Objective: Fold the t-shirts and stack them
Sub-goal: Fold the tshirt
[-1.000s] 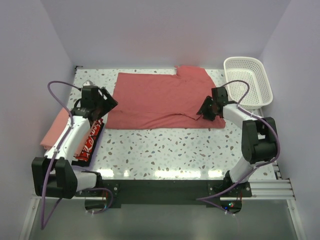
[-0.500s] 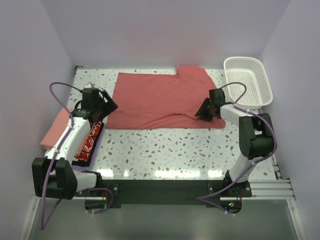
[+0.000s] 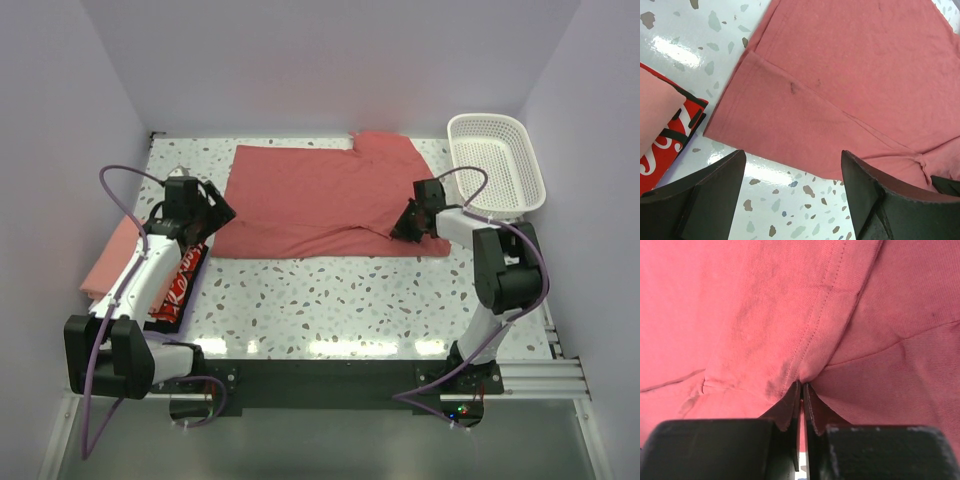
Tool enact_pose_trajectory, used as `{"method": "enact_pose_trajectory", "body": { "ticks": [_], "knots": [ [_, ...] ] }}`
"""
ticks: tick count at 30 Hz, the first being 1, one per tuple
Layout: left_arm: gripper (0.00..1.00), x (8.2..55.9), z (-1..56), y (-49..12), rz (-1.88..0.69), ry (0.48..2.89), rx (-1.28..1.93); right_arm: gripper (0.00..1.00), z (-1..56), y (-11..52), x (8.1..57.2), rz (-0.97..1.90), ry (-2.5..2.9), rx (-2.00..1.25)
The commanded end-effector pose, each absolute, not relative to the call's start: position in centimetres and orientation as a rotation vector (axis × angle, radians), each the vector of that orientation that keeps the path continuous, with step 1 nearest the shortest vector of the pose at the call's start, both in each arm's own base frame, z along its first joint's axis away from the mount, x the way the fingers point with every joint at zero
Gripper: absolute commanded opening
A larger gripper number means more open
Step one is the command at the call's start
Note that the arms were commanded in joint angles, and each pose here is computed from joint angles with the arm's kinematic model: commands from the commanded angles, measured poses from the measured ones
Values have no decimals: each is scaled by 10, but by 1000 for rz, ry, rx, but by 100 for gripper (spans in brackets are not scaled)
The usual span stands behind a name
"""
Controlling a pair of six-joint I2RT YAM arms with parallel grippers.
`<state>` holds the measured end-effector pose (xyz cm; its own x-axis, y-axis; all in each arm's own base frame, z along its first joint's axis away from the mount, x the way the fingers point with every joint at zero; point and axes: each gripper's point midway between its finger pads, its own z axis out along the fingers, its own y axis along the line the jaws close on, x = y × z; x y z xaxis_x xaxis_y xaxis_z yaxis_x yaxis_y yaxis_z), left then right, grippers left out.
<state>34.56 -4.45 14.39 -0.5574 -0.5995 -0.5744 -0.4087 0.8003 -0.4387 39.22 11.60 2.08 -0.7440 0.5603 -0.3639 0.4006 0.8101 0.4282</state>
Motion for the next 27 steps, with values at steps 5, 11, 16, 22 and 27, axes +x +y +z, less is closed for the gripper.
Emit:
{"method": "enact_pose_trajectory", "body": {
  "ticks": [5, 11, 16, 22, 27],
  "knots": [
    [81, 350, 148, -48, -351, 2219, -703, 0, 45, 129, 423, 485, 2448, 671],
    [81, 351, 146, -49, -364, 2226, -704, 0, 63, 140, 449, 506, 2420, 632],
    [81, 352, 144, -50, -366, 2235, -704, 0, 67, 154, 474, 531, 2424, 577],
    [81, 353, 145, -51, -372, 2239, -700, 0, 70, 172, 494, 541, 2420, 502],
    [81, 352, 140, -51, -367, 2253, -706, 0, 61, 184, 504, 543, 2436, 447]
  ]
}}
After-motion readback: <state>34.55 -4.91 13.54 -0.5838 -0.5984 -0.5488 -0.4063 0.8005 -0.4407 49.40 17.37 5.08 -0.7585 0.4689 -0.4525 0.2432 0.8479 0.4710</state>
